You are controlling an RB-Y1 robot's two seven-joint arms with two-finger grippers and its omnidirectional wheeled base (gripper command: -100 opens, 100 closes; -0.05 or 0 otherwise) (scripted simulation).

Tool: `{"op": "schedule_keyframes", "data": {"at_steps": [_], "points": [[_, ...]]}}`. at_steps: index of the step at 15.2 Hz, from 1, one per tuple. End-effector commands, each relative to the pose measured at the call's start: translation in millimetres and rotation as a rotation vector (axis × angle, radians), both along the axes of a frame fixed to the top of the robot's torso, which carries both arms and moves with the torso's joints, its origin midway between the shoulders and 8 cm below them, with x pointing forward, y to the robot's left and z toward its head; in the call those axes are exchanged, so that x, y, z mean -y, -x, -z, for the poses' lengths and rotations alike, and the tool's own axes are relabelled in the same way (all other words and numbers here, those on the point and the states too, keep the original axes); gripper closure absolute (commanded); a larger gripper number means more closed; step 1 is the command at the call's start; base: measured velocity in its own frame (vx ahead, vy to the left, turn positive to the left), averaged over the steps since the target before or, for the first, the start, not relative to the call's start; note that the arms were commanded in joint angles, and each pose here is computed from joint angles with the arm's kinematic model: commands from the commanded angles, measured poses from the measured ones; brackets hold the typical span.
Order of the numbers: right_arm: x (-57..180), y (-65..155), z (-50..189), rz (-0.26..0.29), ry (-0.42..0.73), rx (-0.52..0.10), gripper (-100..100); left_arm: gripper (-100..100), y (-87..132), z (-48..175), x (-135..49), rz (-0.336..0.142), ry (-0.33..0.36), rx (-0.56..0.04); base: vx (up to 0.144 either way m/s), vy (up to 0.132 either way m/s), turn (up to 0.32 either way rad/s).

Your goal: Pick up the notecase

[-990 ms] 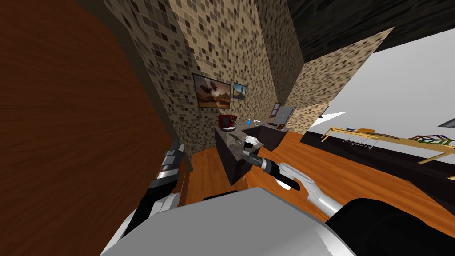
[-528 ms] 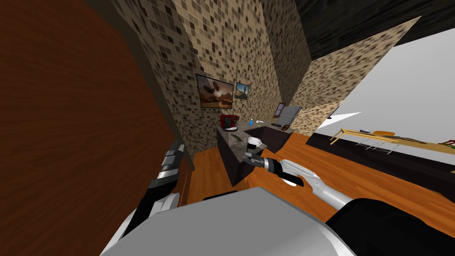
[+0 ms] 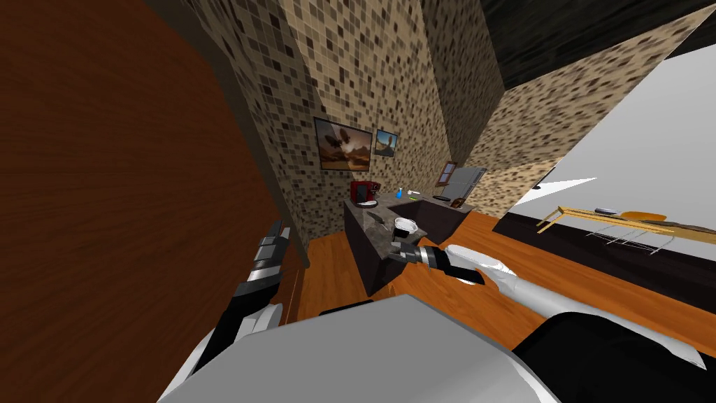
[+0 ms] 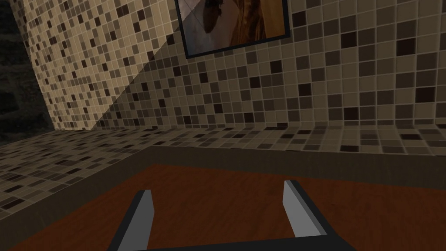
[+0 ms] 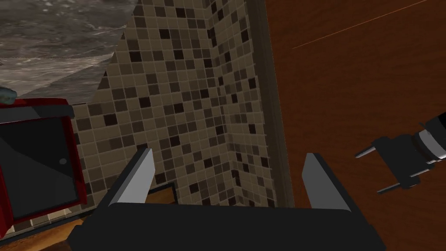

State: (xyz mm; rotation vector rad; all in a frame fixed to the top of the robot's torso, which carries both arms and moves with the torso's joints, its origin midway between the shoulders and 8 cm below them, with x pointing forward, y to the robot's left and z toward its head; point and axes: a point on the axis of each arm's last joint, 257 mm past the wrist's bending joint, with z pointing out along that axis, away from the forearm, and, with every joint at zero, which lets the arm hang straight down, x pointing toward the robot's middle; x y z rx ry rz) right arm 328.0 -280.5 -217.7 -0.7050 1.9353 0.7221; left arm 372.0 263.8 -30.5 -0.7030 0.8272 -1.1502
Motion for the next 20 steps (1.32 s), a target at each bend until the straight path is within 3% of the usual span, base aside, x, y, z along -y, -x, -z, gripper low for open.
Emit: {"op": "schedule_keyframes", "data": {"at_steps": [1, 8, 9, 11, 12, 14, 15, 19, 20], "points": [[12.3, 1.4, 6.5, -0.018, 0.07, -0.011, -100, 0, 0.0, 0.0, 0.0, 0.0, 0.0, 0.0, 0.039, 0.017, 0.11], [56.3, 5.6, 19.5, -0.073, 0.277, -0.045, -100, 0, 0.0, 0.0, 0.0, 0.0, 0.0, 0.0, 0.04, 0.014, 0.076], [72.5, 7.9, 26.0, -0.084, 0.338, -0.058, -100, 0, 0.0, 0.0, 0.0, 0.0, 0.0, 0.0, 0.045, 0.009, 0.079], [77.4, 7.7, 23.7, -0.097, 0.367, -0.062, -100, 0, 0.0, 0.0, 0.0, 0.0, 0.0, 0.0, 0.044, 0.007, 0.07], [94.1, 10.6, 28.9, -0.109, 0.429, -0.076, -100, 0, 0.0, 0.0, 0.0, 0.0, 0.0, 0.0, 0.042, 0.005, 0.088], [98.4, 10.1, 26.4, -0.12, 0.453, -0.079, -100, 0, 0.0, 0.0, 0.0, 0.0, 0.0, 0.0, 0.046, 0.006, 0.067], [115.2, 13.6, 30.5, -0.133, 0.514, -0.096, -100, 0, 0.0, 0.0, 0.0, 0.0, 0.0, 0.0, 0.052, 0.014, 0.107], [139.0, 16.3, 28.3, -0.166, 0.613, -0.119, -100, 0, 0.0, 0.0, 0.0, 0.0, 0.0, 0.0, 0.067, 0.001, 0.088], [154.7, 21.1, 31.1, -0.18, 0.667, -0.139, -100, 0, 0.0, 0.0, 0.0, 0.0, 0.0, 0.0, 0.056, -0.002, 0.089]]}}
